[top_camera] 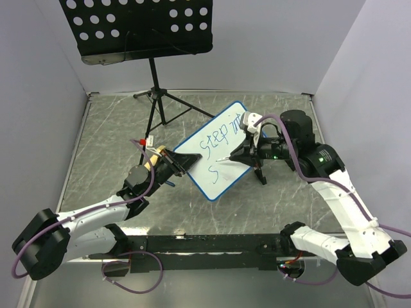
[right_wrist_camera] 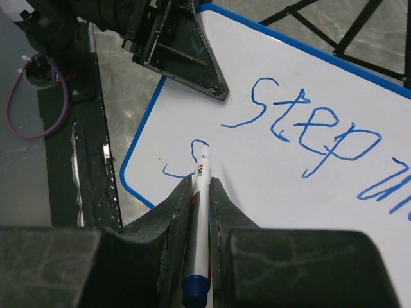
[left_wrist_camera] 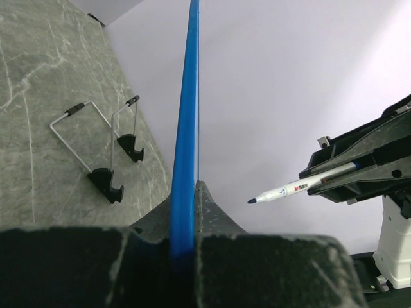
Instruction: Write a sentence on the whiteboard
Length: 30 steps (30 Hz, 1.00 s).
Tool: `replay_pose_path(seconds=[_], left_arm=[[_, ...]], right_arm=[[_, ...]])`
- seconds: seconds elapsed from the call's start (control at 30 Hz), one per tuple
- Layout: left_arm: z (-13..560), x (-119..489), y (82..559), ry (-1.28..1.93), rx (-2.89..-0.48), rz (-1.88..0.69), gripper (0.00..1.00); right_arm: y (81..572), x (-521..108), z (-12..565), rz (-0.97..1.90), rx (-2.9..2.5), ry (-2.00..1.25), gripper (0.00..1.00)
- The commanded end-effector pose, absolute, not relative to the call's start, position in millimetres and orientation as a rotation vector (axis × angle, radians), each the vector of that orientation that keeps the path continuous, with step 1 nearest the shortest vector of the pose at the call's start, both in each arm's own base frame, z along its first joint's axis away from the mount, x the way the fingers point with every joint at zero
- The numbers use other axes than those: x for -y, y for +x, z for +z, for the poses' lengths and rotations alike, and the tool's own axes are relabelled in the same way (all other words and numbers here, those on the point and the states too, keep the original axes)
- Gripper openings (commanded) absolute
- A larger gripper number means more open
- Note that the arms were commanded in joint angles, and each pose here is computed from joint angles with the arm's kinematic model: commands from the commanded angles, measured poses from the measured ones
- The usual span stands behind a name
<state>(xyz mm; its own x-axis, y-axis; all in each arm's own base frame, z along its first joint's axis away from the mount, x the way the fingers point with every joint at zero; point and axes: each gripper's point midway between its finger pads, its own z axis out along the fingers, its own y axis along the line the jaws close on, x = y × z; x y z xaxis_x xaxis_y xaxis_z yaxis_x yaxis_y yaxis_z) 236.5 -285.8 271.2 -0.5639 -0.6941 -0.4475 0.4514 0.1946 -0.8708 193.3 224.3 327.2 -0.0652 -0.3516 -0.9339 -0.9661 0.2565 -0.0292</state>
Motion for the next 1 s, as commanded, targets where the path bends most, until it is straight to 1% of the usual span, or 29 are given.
replay_pose_path(seconds=[0.0,0.23,0.5,0.97], left_arm=[[343,274,222,-0.211,-1.27,-1.691,0.01],[347,277,219,-0.192,-1.262,-1.714,0.01],[352,276,217,-0.184,-1.247,-1.719,0.01],[353,270,221,-0.198,-1.243,-1.686,0.01]], right_arm=[[199,-219,343,0.779,-1.547,-1.202,0.0],[207,-217,321,0.764,-1.623,-1.195,0.0],[206,-222,306,0.779,-1.654,-1.225,0.0],[186,-208,282,0.755,-1.705,-1.277,0.0]])
